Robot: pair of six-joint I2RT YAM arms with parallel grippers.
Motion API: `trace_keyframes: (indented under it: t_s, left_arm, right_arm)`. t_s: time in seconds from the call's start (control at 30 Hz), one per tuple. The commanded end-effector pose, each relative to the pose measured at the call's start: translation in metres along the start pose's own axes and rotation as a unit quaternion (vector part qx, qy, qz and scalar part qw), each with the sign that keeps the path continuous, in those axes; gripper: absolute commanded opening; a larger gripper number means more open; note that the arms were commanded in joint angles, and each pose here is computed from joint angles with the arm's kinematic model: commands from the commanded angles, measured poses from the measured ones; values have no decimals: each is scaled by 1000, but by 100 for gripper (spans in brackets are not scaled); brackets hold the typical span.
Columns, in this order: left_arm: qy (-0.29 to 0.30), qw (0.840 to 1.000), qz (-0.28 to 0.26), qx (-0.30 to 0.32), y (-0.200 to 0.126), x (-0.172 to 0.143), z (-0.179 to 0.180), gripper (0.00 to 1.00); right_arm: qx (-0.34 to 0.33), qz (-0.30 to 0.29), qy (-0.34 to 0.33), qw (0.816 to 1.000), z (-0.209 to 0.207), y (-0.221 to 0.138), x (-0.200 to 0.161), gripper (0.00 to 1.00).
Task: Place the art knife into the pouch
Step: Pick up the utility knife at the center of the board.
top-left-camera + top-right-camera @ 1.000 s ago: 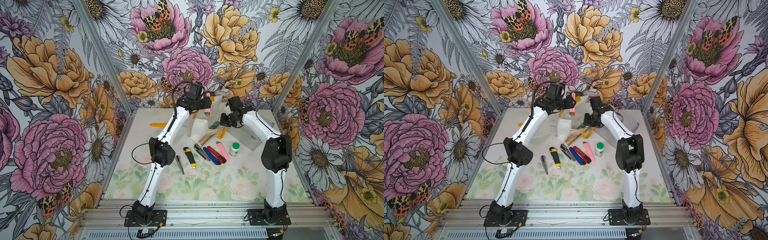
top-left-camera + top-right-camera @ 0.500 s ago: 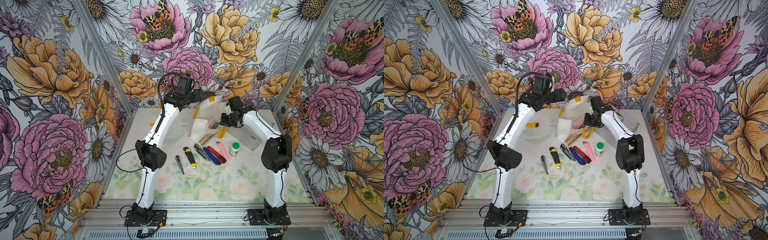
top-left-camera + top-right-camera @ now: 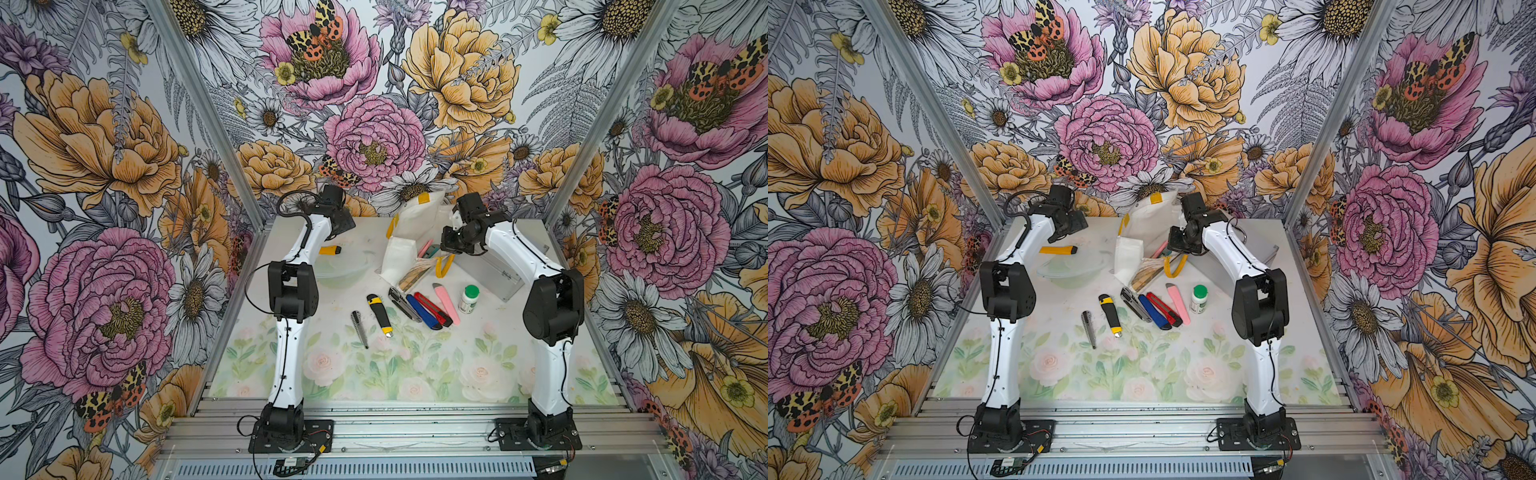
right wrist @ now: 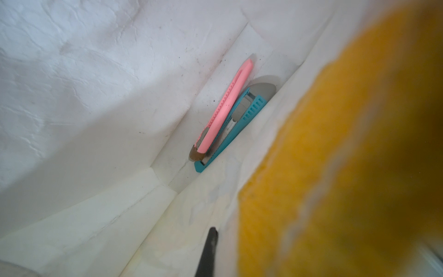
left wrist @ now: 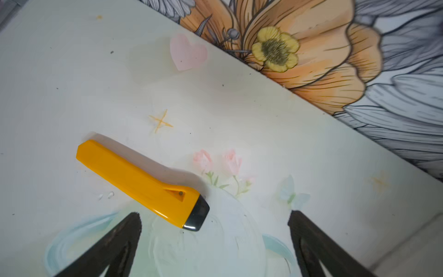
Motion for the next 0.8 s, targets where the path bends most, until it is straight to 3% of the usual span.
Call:
trace_keyframes:
  t_s: [0.0,0.27,0.5,0.77]
  left_arm:
    - [-27,999,-19,-18,-4,20,2,99]
    - [-82,996,18,-36,40,19,28,99]
    - [-106,991,59,-54,60,6,38,99]
    - [-27,992,118,-41,46,-41,34,99]
  right_arm:
    - [-1,-5,11,1000,-3,-11,-1,0]
    - [0,0,16,1000,-5,-7,-2,0]
    - [2,2,17,1000,-5,-5,-2,0]
    - [0,1,16,1000,-5,-5,-2,0]
Point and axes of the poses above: each gripper's point midway between its finger pads, its own y axis out along the fingers, its own z axis along the line the jaws close on, x = y × z, the point moved 5 cm from there along -y, back along the fingers, and after that the axes turned 3 degrees about y, right-handed, at the moved point
